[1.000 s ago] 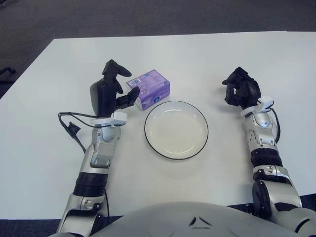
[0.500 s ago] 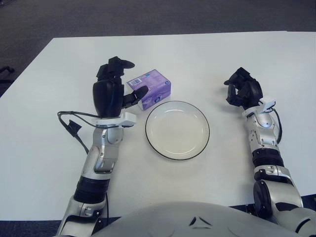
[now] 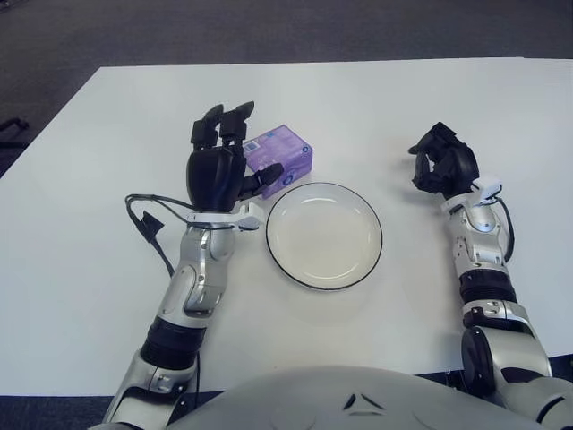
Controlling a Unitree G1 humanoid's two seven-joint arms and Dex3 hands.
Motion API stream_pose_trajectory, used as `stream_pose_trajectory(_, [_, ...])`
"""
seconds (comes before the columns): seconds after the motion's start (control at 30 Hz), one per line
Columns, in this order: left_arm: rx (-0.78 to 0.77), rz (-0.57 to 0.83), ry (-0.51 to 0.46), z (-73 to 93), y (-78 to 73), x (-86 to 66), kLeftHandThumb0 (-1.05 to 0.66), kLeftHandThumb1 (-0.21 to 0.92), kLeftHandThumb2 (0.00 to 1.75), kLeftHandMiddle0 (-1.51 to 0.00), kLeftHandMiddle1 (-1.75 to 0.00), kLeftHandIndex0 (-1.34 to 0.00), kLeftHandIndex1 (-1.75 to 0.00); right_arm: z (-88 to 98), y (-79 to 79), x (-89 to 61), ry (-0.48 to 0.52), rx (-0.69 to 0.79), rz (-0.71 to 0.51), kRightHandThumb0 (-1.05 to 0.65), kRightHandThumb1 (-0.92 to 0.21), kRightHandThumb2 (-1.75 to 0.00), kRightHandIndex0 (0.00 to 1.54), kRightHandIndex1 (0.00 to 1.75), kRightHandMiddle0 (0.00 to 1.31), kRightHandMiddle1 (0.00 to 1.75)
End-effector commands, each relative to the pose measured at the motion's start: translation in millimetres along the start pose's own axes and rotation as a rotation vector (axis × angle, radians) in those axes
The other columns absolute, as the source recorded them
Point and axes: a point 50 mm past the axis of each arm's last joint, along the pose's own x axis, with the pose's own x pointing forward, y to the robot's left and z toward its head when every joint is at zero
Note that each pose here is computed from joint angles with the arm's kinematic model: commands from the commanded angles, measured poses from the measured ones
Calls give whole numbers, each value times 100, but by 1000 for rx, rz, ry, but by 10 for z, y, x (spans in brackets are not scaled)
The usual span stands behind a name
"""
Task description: Put the tissue paper into the plate.
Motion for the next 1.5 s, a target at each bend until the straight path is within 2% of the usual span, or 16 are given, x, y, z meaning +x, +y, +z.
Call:
stream_pose_trajectory(0.0, [-21,-62,11,87,-60,17,-105,92,80,0,-1,0,-7,-608,125,-559,241,81,-37,-45,-42,-119,129,175,53,175])
stream_pose_trajectory(0.07, [-23,-91,9,118,-69,35,-105,92,84,0,0,0,-1,-609,123,-559,241,79,-38,-45,-41,-120,129,175,54,175])
stream_pose_trajectory(0.23, [34,-212,-2,192,-144,117,-105,92,87,0,0,0,0,-611,122,-558,241,76,-44,-45,-41,-120,129,175,54,175])
stream_pose_trajectory(0.57, [90,-309,42,215,-336,282,-105,92,82,0,0,0,0,-613,120,-559,243,70,-45,-45,-40,-121,129,175,55,175])
stream_pose_trajectory(1.47, [154,-399,93,291,-658,625,-105,92,87,0,0,-1,-1,-623,108,-571,247,55,-40,-45,-42,-119,128,175,54,175])
